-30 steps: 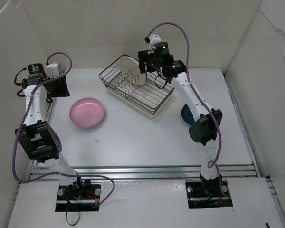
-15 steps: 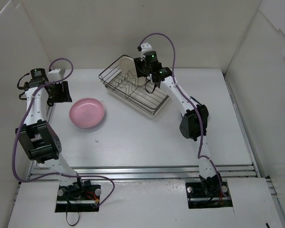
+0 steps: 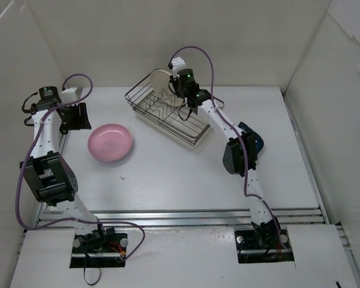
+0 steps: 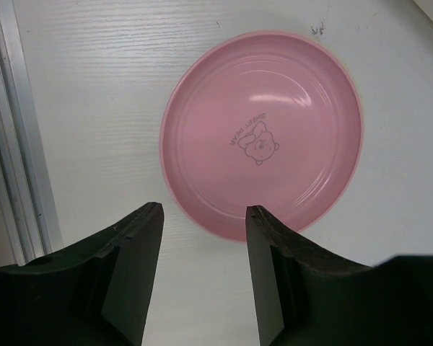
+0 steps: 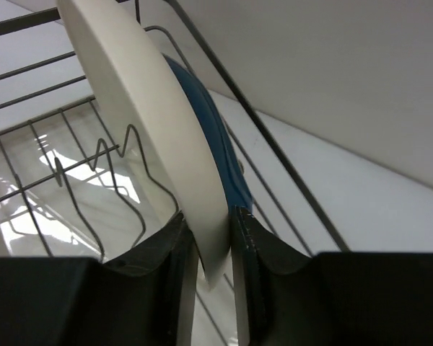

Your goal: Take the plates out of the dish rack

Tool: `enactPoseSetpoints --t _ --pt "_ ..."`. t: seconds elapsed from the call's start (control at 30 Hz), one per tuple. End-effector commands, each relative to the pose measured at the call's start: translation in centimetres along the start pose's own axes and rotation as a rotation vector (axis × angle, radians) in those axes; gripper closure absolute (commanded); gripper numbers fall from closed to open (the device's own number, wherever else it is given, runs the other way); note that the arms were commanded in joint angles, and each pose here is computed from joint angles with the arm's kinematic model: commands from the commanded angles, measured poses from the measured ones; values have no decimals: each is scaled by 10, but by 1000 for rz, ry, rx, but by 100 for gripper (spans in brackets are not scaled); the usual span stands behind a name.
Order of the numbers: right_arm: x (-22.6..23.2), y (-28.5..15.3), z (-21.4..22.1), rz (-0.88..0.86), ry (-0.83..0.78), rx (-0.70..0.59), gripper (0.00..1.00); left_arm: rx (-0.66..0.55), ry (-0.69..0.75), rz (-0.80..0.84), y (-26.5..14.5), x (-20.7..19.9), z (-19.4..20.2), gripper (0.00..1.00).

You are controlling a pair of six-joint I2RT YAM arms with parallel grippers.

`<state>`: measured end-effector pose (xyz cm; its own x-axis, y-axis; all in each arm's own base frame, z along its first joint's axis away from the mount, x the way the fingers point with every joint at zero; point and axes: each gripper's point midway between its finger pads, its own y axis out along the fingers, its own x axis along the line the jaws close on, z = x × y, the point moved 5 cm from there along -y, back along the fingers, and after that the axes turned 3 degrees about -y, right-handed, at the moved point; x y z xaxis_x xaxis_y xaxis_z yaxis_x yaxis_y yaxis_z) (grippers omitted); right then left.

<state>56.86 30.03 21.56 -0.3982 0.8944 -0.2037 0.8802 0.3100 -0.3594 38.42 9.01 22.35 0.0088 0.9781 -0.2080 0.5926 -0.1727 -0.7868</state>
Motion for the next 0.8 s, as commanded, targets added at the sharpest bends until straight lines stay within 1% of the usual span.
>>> enactPoseSetpoints --t 0.0,0.13,0.17,0.3,0.33,0.4,0.53,0.63,0.67,0.77 --pt "-7 -26 -72 40 -47 -231 81 -73 24 -12 -23 -5 -14 51" --pt "-5 -29 -71 65 -107 -239 94 -69 20 -10 -22 -5 -13 51" --pt "-7 -29 -71 73 -112 -239 100 -68 19 -8 -22 -5 -13 51" --pt "-13 -38 -79 96 -139 -249 100 -68 24 -8 -23 -6 -13 51" --pt "-15 -48 -92 112 -134 -287 100 -72 28 -11 -24 -6 -14 51" --pt "-16 -55 -98 135 -143 -308 100 -72 28 -9 -24 -6 -14 51" --pt "-34 -81 -125 299 -113 -378 100 -76 28 -5 -25 -7 -14 51" --pt "-43 -98 -139 371 -112 -413 100 -79 26 -1 -25 -8 -15 51" --pt "-46 -107 -146 382 -112 -431 100 -81 29 0 -26 -8 -15 51" --pt "-44 -115 -148 386 -146 -445 100 -88 30 1 -28 -9 -17 51"
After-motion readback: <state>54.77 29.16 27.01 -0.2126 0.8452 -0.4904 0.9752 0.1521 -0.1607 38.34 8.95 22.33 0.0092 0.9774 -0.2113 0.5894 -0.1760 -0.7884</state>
